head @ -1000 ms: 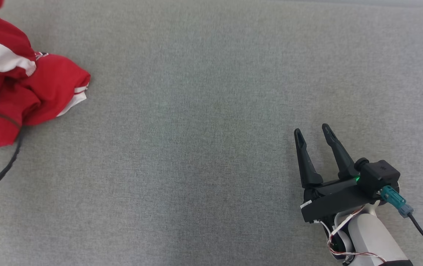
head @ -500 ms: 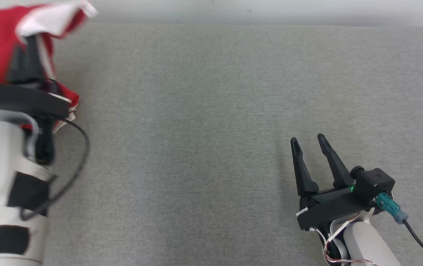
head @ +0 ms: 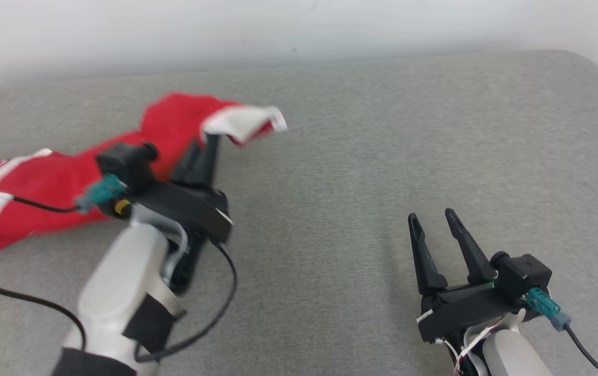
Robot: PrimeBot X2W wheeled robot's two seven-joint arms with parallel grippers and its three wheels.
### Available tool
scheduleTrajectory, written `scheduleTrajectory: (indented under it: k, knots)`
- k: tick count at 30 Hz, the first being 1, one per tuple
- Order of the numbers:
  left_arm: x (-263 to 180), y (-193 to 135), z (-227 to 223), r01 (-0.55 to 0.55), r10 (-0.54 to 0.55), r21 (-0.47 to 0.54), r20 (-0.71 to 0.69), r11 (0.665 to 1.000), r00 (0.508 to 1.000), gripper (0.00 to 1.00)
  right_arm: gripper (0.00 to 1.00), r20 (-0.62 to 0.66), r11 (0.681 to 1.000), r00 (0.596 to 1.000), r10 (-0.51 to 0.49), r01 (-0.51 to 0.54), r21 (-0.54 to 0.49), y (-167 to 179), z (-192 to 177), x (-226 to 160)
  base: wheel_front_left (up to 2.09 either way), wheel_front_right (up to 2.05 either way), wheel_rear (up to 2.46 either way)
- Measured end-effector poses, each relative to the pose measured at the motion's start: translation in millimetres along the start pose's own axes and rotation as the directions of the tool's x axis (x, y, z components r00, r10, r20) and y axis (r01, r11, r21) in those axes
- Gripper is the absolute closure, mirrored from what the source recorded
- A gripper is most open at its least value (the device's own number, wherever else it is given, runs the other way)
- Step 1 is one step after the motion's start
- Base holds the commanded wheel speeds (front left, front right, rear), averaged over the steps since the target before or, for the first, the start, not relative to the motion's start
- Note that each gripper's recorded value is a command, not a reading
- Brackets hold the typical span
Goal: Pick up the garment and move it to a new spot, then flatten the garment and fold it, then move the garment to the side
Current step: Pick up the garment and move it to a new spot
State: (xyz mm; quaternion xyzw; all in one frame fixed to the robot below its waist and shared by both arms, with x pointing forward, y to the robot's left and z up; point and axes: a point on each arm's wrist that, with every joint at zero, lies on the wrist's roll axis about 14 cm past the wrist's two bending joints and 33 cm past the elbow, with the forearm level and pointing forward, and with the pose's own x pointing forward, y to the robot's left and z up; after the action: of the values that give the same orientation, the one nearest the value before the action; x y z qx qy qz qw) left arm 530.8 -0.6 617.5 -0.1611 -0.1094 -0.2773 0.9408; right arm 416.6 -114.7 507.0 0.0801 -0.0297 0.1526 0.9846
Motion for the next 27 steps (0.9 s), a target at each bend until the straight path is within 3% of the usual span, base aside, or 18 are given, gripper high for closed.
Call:
scheduleTrajectory:
  k: [5, 13, 27]
  knots:
    - [-2, -40, -27, 0.091, -0.094, -0.046, -0.065, 0.995, 0.993, 1.00, 0.00, 0.005, 0.999, 0.999, -0.033, 0.034, -0.005, -8, 4, -10, 0.00, 0.00, 0.00]
    - [-11, -107, -62, 0.255, -0.272, -0.120, -0.152, 0.959, 0.950, 1.00, 0.00, 0.009, 0.998, 0.998, -0.067, 0.067, -0.016, -17, 8, -22, 0.00, 0.00, 0.00]
    - [-35, -150, -97, 0.365, -0.393, -0.152, -0.253, 0.918, 0.884, 1.00, 0.00, 0.015, 0.996, 0.996, -0.089, 0.089, -0.010, -19, 11, -31, 0.00, 0.00, 0.00]
